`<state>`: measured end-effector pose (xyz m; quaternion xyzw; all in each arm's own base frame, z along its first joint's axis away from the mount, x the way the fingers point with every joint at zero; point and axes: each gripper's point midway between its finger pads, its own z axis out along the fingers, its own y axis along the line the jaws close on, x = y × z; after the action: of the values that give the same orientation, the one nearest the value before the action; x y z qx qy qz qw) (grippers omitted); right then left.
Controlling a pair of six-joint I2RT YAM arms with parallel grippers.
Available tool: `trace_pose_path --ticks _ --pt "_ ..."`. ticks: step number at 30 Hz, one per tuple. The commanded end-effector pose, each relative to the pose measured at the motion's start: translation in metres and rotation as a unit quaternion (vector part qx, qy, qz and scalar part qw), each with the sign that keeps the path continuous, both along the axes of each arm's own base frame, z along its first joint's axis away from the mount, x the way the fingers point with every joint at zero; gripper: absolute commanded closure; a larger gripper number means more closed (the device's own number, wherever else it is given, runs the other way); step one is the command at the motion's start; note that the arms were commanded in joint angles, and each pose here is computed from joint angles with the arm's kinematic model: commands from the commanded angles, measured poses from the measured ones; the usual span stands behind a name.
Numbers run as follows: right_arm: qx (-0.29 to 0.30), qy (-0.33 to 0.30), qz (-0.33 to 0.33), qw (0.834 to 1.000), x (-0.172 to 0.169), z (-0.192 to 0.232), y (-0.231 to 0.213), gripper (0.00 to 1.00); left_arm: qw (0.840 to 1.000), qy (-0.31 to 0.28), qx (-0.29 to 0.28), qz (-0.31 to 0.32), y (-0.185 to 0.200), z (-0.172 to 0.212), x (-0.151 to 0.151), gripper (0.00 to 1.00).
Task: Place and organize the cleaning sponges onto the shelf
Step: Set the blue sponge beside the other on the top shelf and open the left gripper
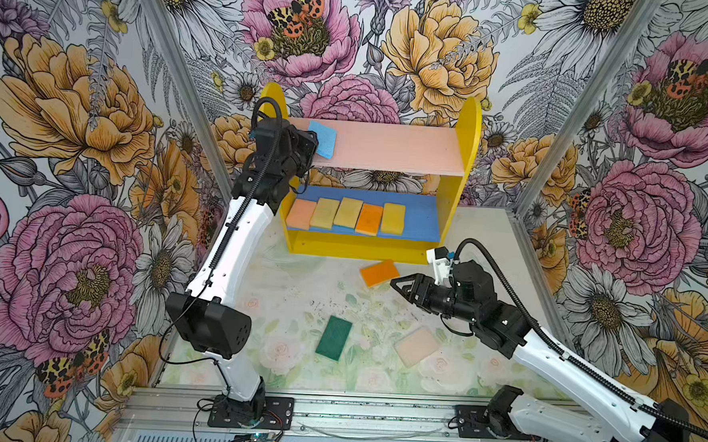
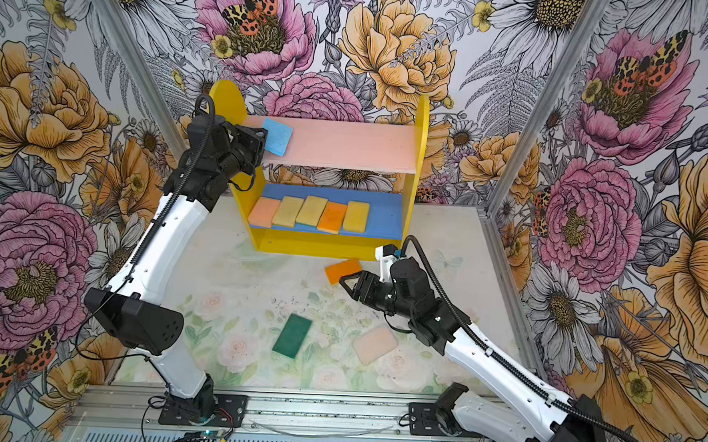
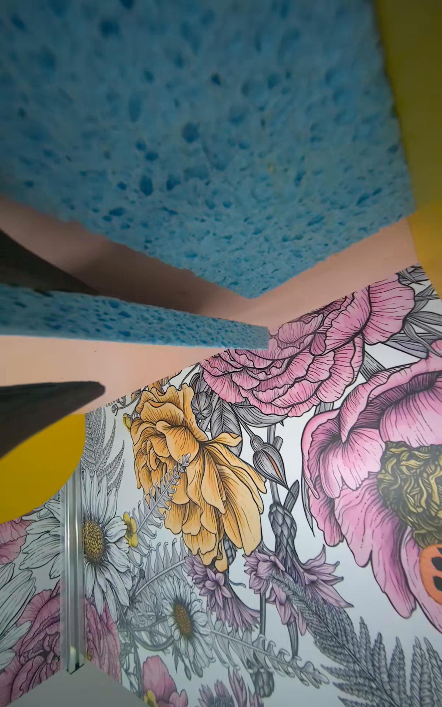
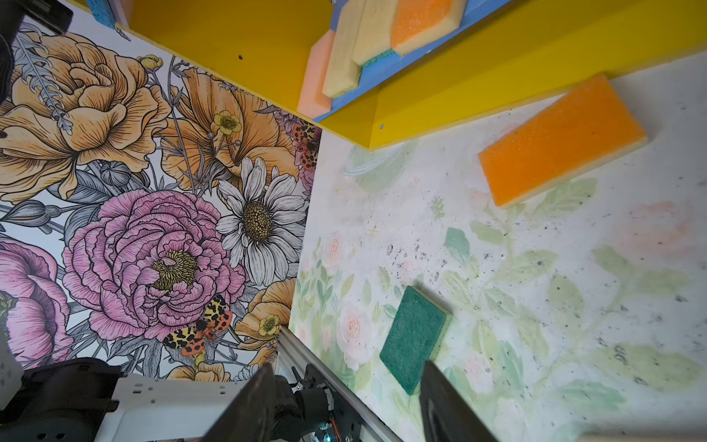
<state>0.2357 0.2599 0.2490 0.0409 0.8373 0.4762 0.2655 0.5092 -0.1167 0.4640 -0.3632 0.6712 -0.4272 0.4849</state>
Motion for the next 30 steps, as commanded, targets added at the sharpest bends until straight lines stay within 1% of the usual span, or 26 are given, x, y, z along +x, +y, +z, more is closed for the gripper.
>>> trace_pose_path --ticks 1,3,5,7,9,10,11,15,20,26,29,30 --pt "0.003 -0.018 0.004 1.000 0.000 0.005 -0.003 0.39 1.000 -0.002 0.021 -0.003 0.002 0.009 -0.003 0.52" --pt "0.003 -0.017 0.003 1.000 0.000 0.005 -0.003 0.38 0.999 -0.005 0.042 -0.001 0.005 0.013 -0.003 0.43" --pt "0.003 -0.016 0.005 1.000 0.000 0.004 -0.002 0.38 0.997 -0.002 0.074 0.007 0.010 0.014 -0.004 0.32" --pt "0.002 -0.016 0.004 1.000 0.000 0.004 -0.003 0.38 0.996 -0.001 0.094 0.005 0.012 0.015 -0.004 0.24" --pt "0.002 -0.016 0.004 1.000 0.001 0.004 -0.003 0.38 0.994 -0.003 0.107 -0.005 0.011 0.016 -0.002 0.19" --pt "0.003 -0.016 0.004 1.000 0.001 0.004 -0.003 0.38 0.993 -0.012 0.113 -0.011 0.010 0.023 -0.005 0.18" --pt "0.003 -0.016 0.004 1.000 0.001 0.005 -0.002 0.38 0.992 0.002 0.122 -0.018 0.007 0.009 0.008 0.16" --pt "0.004 -0.015 0.007 1.000 0.000 0.004 -0.002 0.38 0.985 0.006 0.170 -0.031 0.004 0.007 0.013 0.11" --pt "0.006 -0.016 0.008 1.000 -0.001 0.006 -0.002 0.38 0.971 -0.005 0.238 -0.016 0.009 0.013 0.010 0.07" --pt "0.007 -0.015 0.010 1.000 -0.002 0.006 -0.002 0.38 0.946 -0.014 0.322 -0.011 0.007 0.018 0.006 0.05" --pt "0.008 -0.013 0.010 1.000 -0.002 0.005 -0.002 0.38 0.927 -0.033 0.373 -0.005 0.002 0.030 0.000 0.03" --pt "0.008 -0.013 0.010 1.000 -0.002 0.005 -0.002 0.38 0.923 -0.040 0.382 -0.007 0.000 0.034 -0.001 0.03"
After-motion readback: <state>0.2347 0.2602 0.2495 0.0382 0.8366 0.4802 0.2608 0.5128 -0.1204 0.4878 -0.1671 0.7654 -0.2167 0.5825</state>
